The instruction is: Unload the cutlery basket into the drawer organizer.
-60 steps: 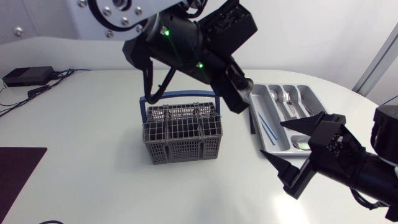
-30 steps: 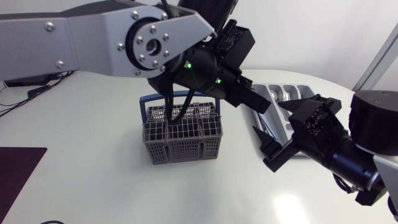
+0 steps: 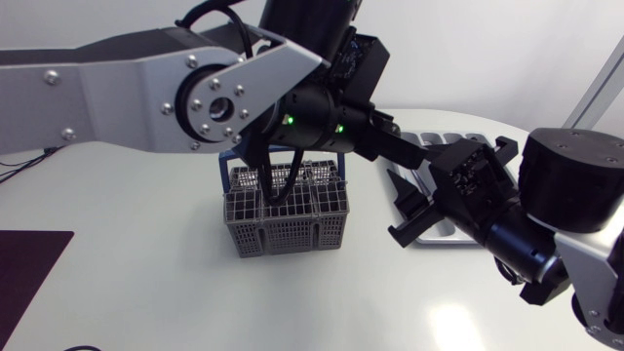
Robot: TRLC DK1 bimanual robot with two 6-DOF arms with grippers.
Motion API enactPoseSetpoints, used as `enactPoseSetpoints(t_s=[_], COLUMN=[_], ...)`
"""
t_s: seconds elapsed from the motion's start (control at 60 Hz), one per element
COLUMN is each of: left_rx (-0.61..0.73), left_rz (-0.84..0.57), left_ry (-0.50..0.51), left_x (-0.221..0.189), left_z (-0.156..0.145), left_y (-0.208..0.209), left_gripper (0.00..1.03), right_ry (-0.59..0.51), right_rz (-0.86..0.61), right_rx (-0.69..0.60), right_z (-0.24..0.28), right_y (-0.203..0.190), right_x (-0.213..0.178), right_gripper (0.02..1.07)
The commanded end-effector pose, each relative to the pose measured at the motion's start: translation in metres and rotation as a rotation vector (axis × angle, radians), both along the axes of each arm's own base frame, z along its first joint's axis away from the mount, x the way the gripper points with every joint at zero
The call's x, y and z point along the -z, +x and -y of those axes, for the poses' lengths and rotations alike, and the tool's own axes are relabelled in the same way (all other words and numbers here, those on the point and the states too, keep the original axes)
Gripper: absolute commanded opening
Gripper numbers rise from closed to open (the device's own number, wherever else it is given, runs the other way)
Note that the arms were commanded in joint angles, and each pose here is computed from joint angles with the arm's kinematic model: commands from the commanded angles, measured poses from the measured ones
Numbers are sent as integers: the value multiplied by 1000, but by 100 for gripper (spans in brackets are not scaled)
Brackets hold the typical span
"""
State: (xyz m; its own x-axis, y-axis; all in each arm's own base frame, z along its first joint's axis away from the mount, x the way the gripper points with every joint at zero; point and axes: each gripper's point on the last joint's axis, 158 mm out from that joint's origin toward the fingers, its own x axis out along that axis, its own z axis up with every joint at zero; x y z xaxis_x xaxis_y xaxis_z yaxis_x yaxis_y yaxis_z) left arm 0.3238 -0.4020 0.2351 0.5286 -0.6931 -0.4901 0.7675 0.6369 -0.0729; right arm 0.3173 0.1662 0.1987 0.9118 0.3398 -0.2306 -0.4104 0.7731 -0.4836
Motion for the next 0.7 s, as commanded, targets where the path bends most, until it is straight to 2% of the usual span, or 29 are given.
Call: enactPoseSetpoints(t_s=[0.0, 0.133, 0.317, 0.683], left_rx=[-15, -19, -30, -29], left_rz=[-15, -20, -25, -19], left_ry=[-26, -20, -14, -19], left_x=[-1, 4, 8, 8], left_z=[-2, -4, -8, -8], left_y=[-5, -3, 0, 1], left_gripper=[5, 5, 5, 5], right_ry=[16, 16, 4, -6], right_rz=[13, 19, 12, -5], right_rx=[4, -7, -20, -33], right_z=[-3, -6, -10, -13], right_y=[3, 1, 0, -2], right_x=[-6, -6, -3, 2], right_gripper=[48, 39, 38, 28])
